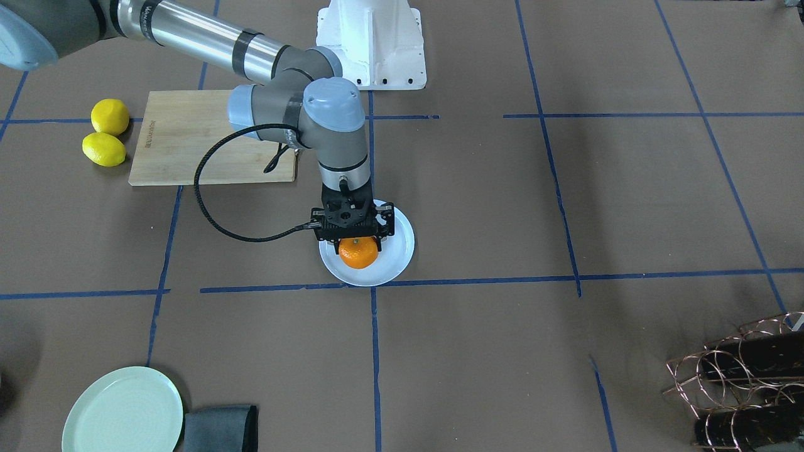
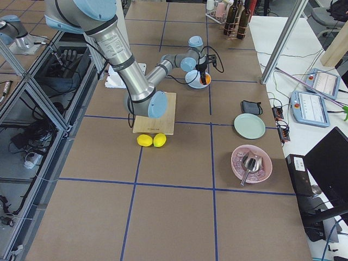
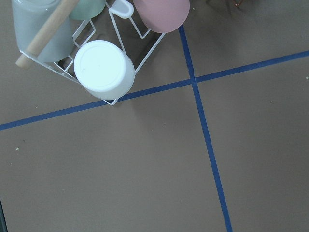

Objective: Pick orange to plate

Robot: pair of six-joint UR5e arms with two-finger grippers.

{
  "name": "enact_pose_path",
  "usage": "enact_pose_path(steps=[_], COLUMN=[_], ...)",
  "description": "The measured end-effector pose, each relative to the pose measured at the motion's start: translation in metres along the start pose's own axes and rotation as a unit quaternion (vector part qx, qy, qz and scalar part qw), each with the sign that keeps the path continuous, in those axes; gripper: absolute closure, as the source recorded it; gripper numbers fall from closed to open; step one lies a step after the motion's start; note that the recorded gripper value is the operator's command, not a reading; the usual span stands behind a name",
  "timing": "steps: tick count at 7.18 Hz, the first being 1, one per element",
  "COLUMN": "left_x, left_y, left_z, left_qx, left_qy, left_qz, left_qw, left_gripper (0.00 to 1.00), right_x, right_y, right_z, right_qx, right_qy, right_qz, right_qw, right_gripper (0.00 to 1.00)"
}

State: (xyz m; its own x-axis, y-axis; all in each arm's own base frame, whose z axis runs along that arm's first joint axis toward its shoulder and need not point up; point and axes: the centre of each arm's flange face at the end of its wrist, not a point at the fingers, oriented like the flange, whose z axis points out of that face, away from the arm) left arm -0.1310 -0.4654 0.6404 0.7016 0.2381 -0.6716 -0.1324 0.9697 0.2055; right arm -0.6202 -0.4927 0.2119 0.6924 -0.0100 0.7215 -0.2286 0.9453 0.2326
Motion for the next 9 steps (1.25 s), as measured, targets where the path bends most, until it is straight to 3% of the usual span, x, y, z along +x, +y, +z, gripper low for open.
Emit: enact_pose_path(steps=[1, 2, 3, 6, 7, 9], left_x=[0.0, -0.001, -0.001, -0.002, -0.002, -0.004], left_y=[0.0, 0.0, 0.0, 0.0, 0.001, 0.002], left_z=[0.0, 0.001, 0.001, 0.002, 0.002, 0.006], left_qx=[0.0, 0.0, -0.001, -0.002, -0.002, -0.004], left_qy=[0.0, 0.0, 0.001, 0.001, 0.001, 0.002], left_qz=[0.0, 0.0, 0.0, 0.0, 0.0, -0.001], left_qw=[1.0, 1.0, 1.0, 1.0, 1.0, 1.0], left_gripper=[0.0, 0.0, 0.0, 0.0, 0.0, 0.0], right_x=[-0.007, -0.01, -0.012, -0.016, -0.007, 0.062], right_y=[0.011, 0.015, 0.017, 0.009, -0.01, -0.091], right_z=[0.008, 0.01, 0.009, -0.013, -0.03, -0.061], right_qx=[0.001, 0.0, -0.001, -0.001, -0.004, -0.042], right_qy=[0.01, 0.015, 0.017, 0.007, 0.007, 0.004], right_qz=[-0.003, -0.004, -0.006, -0.011, -0.016, -0.052], right_qw=[0.9999, 0.9999, 0.9998, 0.9999, 0.9998, 0.9978], right_gripper=[0.61, 0.07, 0.0, 0.0, 0.0, 0.0])
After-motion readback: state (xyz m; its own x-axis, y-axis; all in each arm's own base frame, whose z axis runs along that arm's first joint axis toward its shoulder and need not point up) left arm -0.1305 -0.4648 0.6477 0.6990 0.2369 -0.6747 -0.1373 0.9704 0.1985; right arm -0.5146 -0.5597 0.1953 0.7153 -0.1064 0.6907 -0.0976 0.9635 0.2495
